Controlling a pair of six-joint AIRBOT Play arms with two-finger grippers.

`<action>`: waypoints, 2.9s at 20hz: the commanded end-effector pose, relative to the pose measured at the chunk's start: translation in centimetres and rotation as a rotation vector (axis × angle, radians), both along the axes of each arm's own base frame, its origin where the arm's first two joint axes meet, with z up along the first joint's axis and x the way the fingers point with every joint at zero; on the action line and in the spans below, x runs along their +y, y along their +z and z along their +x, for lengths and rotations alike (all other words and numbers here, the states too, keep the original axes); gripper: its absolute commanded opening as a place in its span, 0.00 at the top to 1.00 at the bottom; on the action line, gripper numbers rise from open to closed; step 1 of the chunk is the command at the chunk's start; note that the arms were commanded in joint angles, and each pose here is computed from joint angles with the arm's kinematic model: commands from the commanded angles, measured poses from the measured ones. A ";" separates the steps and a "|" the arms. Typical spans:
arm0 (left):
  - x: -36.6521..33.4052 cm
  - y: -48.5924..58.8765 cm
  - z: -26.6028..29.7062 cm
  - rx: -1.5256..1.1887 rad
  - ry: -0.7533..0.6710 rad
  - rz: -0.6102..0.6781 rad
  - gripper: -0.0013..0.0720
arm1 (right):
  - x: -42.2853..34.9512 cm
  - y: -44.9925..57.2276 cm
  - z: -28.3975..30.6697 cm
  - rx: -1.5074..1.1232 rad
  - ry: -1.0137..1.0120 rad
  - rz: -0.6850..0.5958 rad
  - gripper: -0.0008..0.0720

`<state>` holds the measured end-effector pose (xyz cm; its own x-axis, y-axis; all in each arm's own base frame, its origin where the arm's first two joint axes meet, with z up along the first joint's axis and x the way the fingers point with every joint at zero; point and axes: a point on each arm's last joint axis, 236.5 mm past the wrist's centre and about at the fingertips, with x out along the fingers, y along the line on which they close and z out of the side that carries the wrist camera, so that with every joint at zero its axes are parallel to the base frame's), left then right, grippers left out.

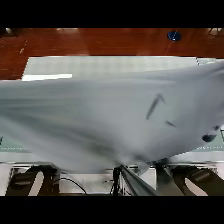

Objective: Fold the shirts.

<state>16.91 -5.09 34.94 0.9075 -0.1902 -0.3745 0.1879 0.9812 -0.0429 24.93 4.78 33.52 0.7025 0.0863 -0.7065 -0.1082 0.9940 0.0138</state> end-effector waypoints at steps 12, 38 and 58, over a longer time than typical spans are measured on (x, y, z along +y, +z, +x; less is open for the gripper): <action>5.7 -19.1 25.6 0.198 0.115 -0.019 0.94 | 1.1 -19.5 29.3 0.038 0.017 -0.037 0.96; 0.8 -38.4 28.8 0.620 0.039 -0.056 0.94 | -2.1 -37.4 26.2 0.560 0.023 0.072 0.96; 7.8 -40.6 8.0 1.213 0.048 -0.433 0.32 | -11.2 -31.8 8.1 0.880 -0.113 0.355 0.41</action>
